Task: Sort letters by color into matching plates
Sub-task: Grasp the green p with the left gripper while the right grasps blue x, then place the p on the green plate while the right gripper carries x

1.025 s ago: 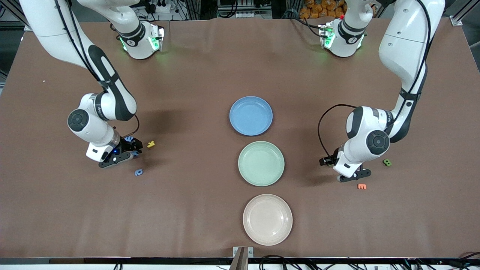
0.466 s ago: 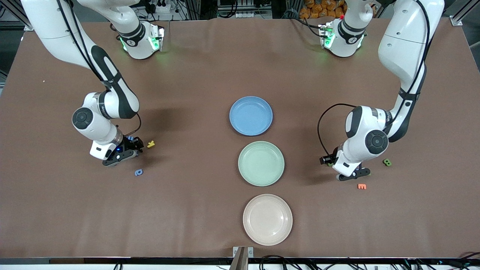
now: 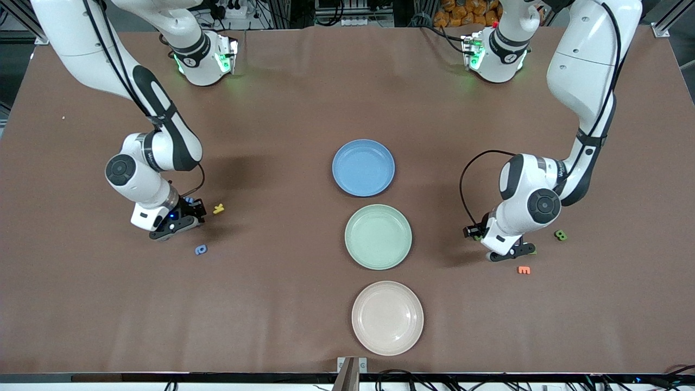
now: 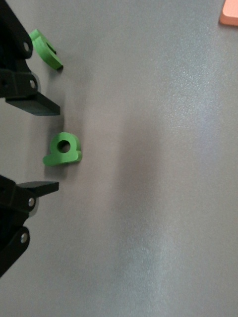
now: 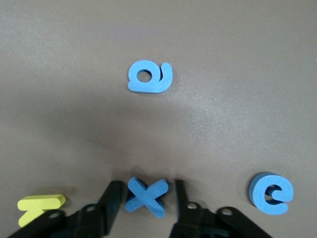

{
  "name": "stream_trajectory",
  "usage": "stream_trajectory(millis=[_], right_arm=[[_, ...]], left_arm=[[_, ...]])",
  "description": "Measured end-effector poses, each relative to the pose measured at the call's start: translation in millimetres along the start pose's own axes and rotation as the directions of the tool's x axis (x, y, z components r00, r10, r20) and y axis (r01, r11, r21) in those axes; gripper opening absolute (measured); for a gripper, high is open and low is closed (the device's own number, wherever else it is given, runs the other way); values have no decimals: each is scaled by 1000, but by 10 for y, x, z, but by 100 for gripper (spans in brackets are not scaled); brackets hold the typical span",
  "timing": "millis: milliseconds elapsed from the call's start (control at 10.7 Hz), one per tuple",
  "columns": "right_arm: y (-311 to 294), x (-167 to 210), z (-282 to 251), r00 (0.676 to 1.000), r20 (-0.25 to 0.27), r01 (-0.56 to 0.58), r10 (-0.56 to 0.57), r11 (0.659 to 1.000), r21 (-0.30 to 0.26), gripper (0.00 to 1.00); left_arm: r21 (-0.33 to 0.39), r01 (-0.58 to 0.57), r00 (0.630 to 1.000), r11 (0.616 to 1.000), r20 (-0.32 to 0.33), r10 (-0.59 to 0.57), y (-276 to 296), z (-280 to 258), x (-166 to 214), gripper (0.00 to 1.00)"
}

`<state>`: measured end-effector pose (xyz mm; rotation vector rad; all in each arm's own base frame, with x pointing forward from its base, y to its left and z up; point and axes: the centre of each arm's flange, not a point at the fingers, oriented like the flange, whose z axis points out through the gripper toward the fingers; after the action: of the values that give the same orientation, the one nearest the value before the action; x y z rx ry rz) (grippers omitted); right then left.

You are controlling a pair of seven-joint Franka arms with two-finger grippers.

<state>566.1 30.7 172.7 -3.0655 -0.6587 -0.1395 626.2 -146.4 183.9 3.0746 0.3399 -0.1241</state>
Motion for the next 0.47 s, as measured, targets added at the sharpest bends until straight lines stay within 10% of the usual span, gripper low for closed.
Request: stream_trajectory(millis=[93,466], right_arm=[[-7,9,-16,1000,-3,1,-1,1000,0,38],[-7,9,-17,1000,-3,2,-2,1000,0,36]], left_arm=[[9,-10,1000,1000,-4,10,-4,20,-1,61],[15,-15,1000,1000,-11,16,-24,62,13,45]])
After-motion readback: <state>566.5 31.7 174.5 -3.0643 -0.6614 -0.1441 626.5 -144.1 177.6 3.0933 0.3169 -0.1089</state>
